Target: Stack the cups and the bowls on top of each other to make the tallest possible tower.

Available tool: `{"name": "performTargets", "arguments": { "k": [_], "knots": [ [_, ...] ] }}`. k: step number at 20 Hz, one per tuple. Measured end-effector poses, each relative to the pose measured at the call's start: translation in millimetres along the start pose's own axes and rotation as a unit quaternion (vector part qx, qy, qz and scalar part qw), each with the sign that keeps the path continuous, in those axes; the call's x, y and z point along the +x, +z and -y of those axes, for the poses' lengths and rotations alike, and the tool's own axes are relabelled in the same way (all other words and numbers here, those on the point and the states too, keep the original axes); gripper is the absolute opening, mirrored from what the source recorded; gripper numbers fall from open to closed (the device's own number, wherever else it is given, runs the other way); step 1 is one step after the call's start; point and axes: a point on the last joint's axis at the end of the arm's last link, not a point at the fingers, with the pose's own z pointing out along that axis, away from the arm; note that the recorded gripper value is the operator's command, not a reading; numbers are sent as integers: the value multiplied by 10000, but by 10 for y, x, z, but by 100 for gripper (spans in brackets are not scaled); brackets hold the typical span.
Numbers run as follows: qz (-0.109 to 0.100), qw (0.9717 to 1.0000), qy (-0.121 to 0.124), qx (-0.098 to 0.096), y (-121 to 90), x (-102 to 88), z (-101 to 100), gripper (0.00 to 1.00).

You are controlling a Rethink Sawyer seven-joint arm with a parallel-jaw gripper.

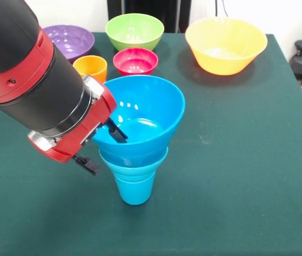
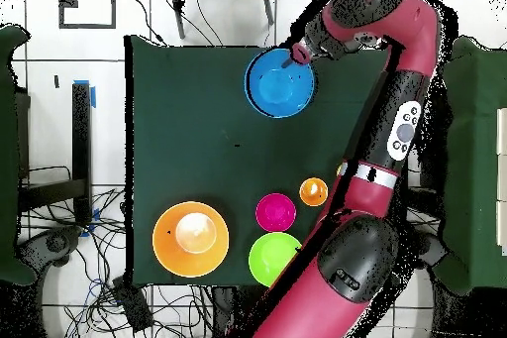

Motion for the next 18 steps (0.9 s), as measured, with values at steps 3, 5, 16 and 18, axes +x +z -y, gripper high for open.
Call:
{"name": "performTargets", "arguments": {
  "k": [3, 5, 16, 18],
  "knots": [
    [24, 10000, -11, 33, 2, -23, -3, 100],
    [47, 10000, -23, 58, -4, -46, -9, 100],
    [64, 9997, -121, 199, -161, -220, -125, 100],
    [71, 9995, -150, 256, -240, -258, -156, 100]
  ]
}}
